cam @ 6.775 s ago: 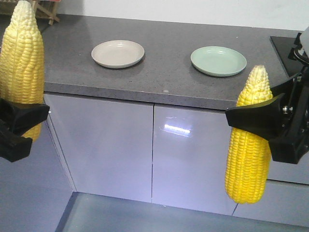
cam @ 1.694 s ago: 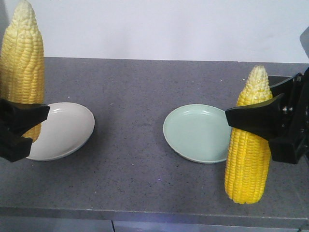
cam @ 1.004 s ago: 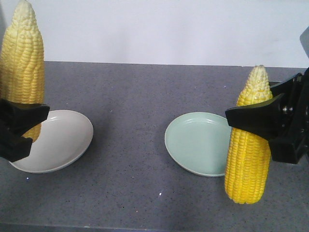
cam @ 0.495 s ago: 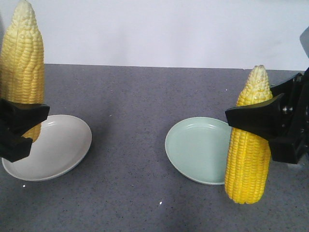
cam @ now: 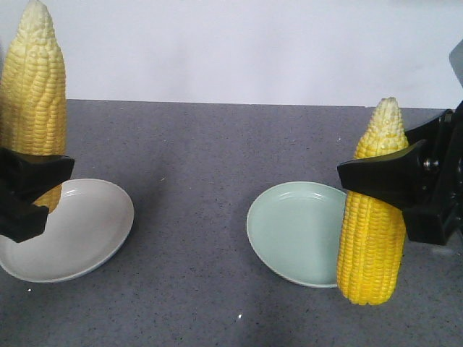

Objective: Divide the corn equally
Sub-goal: 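Approach and stop with each held cob near a plate, then tilt the right gripper's cob down over the green plate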

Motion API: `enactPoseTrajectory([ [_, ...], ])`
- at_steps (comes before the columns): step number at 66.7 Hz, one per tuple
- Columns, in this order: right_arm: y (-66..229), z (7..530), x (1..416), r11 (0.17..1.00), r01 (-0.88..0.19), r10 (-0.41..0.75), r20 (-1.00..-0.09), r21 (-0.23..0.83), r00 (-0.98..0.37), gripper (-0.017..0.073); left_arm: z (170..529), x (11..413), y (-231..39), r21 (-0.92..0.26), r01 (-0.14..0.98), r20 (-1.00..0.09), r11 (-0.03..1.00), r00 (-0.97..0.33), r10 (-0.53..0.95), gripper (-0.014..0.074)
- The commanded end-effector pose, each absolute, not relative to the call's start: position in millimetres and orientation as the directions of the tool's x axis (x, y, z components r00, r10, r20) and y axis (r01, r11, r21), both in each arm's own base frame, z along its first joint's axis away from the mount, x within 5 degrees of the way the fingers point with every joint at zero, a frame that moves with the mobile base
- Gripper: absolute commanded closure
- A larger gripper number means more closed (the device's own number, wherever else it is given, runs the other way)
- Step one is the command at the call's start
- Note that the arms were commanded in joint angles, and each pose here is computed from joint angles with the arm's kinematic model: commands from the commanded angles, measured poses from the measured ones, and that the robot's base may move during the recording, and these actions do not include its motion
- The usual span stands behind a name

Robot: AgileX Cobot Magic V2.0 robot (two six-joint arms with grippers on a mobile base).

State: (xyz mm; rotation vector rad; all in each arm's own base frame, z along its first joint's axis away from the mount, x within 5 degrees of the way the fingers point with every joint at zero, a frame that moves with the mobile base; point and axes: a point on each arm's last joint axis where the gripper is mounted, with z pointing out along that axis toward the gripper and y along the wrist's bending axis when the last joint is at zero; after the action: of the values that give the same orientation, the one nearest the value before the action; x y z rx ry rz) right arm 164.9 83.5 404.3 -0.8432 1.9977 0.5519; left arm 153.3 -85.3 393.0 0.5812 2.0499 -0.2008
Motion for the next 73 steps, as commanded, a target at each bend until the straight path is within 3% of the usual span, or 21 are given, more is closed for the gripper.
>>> enactPoseTrajectory([
  [1,83.7,418.4,163.4,0.682,-0.73,-0.296,-0.894,0.049,-0.337,0.0402,407.5,152.6,-85.3,0.087,0.477,-0.893,0.875,-0.351,0.28,0.0277],
  [73,83.7,418.4,163.4,0.682,-0.73,-0.296,-0.894,0.049,-0.337,0.0402,407.5,152.6,-85.3,0.087,0.477,-0.893,0.875,-0.351,0.28,0.0277],
])
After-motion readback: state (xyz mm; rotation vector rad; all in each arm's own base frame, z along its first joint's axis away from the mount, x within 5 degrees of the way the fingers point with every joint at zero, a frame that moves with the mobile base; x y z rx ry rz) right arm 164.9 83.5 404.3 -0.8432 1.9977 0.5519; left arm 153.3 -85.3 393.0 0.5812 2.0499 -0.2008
